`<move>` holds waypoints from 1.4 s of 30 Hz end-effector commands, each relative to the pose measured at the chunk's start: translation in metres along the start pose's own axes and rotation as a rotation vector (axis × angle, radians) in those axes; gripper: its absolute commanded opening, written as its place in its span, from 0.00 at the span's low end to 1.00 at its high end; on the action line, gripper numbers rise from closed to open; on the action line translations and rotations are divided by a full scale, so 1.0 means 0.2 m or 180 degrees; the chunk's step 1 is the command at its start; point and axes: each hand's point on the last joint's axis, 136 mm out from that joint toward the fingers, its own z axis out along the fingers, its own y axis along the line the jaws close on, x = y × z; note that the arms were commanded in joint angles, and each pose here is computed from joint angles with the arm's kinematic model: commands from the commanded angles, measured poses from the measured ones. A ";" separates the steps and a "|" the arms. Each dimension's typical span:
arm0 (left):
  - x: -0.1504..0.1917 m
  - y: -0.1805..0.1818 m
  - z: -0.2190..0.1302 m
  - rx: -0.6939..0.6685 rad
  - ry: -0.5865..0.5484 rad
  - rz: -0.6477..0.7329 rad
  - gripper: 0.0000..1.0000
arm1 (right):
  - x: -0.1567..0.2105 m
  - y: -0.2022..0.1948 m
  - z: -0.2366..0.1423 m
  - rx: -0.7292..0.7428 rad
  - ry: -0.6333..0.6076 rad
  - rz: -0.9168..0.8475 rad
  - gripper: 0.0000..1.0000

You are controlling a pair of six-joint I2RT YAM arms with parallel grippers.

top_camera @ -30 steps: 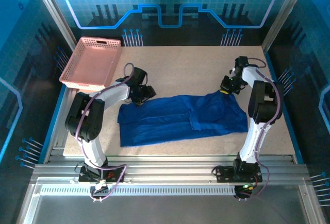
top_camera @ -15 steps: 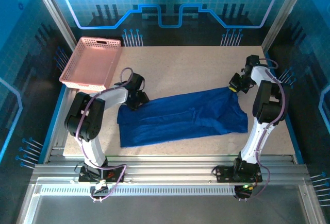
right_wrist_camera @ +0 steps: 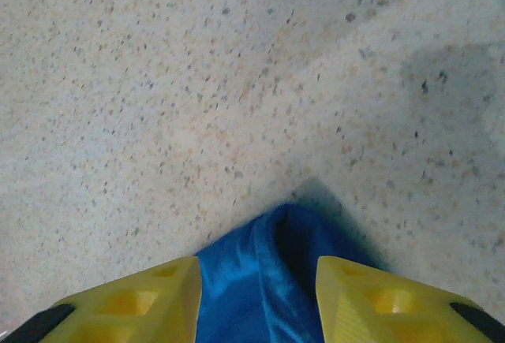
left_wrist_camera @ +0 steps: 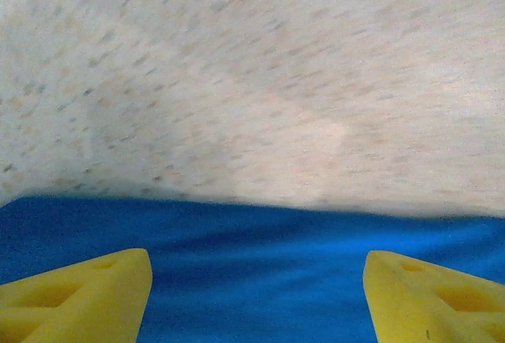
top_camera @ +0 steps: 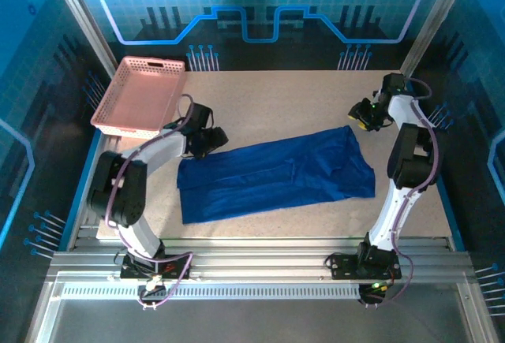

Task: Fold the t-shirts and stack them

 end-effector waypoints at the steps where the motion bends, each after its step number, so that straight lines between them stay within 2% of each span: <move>1: -0.11 -0.23 -0.26 0.0535 -0.0214 0.0025 0.74 | 0.07 0.13 -0.21 -0.0234 -0.0082 -0.0133 0.45; 5: -0.07 -0.20 -0.39 0.0553 -0.0207 0.0032 0.74 | 0.29 0.18 -0.29 -0.0170 0.0090 -0.0305 0.46; 9: 0.03 -0.08 -0.42 0.0355 -0.0085 0.0080 0.74 | 0.54 0.17 -0.30 -0.0039 0.0271 -0.0434 0.48; 13: 0.15 0.08 -0.36 0.0061 0.0100 0.0048 0.72 | 0.73 0.12 -0.26 0.0135 0.0397 -0.0440 0.49; 17: 0.20 0.18 -0.26 -0.0157 0.0202 -0.0010 0.65 | 0.87 0.04 -0.17 0.0397 0.0581 -0.0430 0.49; 22: 0.25 0.32 -0.12 -0.0545 0.0337 -0.0067 0.60 | 0.97 -0.08 -0.05 0.0780 0.0666 -0.0318 0.47; 27: 0.31 0.41 -0.01 -0.0744 0.0513 -0.0115 0.59 | 0.93 -0.15 0.06 0.1012 0.0628 -0.0217 0.47; 32: 0.31 0.49 0.06 -0.0899 0.0543 -0.0241 0.59 | 0.81 -0.11 0.18 0.1149 0.0576 -0.0134 0.47; 37: 0.30 0.52 0.06 -0.0966 0.0549 -0.0291 0.61 | 0.59 0.00 0.33 0.1240 0.0503 -0.0062 0.48; 42: 0.29 0.51 0.02 -0.0931 0.0527 -0.0384 0.68 | 0.30 0.21 0.55 0.1103 0.0428 -0.0024 0.48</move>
